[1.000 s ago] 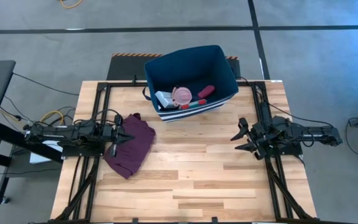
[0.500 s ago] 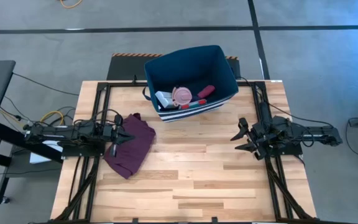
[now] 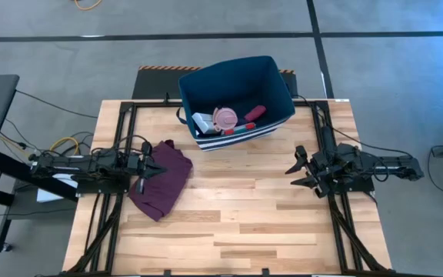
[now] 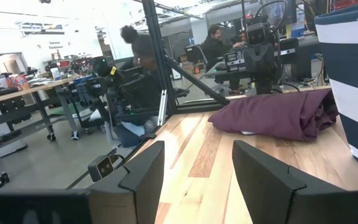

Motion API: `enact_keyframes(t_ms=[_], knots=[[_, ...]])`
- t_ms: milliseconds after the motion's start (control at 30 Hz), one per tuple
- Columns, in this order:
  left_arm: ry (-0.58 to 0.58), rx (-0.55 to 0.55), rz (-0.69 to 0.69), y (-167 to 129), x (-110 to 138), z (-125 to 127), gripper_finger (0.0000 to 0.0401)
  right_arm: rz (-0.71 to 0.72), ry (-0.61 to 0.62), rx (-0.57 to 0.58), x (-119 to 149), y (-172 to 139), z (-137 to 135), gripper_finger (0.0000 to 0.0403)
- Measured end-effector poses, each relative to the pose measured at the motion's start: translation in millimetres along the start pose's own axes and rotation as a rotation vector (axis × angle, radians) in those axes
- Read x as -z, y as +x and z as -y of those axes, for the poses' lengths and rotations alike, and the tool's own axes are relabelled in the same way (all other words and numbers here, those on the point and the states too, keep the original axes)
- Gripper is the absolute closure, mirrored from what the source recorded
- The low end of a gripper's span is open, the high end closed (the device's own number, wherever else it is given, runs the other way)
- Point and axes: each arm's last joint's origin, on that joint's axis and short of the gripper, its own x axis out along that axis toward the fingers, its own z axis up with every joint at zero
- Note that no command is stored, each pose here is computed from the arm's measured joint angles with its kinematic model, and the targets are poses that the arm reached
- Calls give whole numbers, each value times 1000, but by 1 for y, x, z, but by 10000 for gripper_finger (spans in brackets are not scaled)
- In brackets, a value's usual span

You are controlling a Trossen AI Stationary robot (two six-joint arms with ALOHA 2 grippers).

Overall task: Pick & place medical supplies in basket/bin
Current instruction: Return to Home Position

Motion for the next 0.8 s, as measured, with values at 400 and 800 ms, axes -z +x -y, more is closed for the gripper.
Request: enact_keyframes(t_ms=[400, 800], knots=[[0, 0, 0, 0, 0, 0, 401, 0, 0, 0, 0, 0, 0, 218], [0, 0, 0, 0, 0, 0, 401, 0, 0, 0, 0, 0, 0, 221]])
